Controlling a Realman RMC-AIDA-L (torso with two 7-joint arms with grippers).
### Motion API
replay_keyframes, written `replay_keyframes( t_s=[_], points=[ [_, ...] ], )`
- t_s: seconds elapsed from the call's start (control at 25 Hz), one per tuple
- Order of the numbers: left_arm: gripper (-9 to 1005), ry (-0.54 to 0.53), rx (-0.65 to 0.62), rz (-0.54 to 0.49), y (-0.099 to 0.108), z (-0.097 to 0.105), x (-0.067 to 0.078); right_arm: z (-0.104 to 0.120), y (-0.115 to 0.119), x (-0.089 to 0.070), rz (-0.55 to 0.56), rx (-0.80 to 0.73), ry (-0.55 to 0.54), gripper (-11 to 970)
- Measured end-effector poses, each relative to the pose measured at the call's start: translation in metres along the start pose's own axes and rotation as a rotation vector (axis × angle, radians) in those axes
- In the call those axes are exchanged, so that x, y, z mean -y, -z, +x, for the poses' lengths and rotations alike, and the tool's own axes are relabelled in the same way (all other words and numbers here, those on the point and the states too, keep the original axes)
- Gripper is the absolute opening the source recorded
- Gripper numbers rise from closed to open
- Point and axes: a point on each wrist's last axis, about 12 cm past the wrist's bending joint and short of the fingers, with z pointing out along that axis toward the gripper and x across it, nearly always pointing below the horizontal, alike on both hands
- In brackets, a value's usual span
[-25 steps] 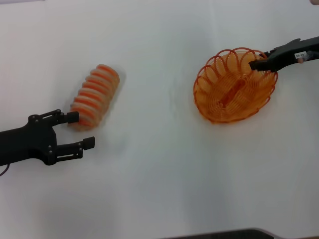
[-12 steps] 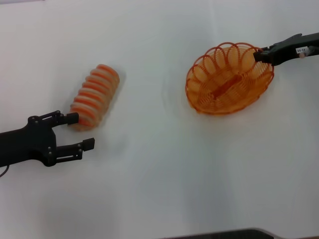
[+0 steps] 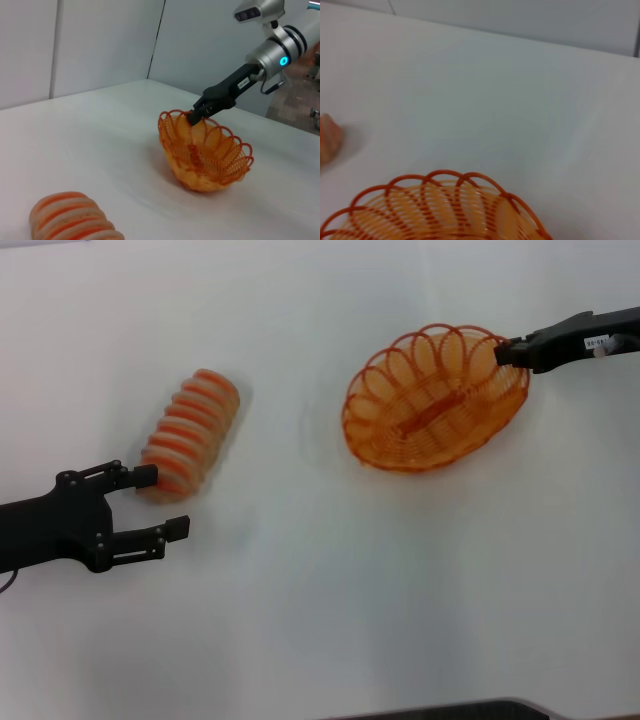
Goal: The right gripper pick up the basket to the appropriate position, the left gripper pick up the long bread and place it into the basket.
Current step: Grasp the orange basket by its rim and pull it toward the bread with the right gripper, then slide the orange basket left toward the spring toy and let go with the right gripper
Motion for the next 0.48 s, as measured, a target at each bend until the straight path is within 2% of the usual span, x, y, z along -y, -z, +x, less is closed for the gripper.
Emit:
replay_keyframes(
  t_s=[0.24,0.48],
  points=[
    [839,-0.002,-0.001,-0.005,0.001,0.0,-0.001,-0.002,0.012,-0.001,-0.082,0.051,-0.102,101],
    [839,-0.005,-0.006,-0.022,0.002,0.0,-0.002,0.002,0.013,-0.002,-0.112,0.05,-0.186,85]
  ],
)
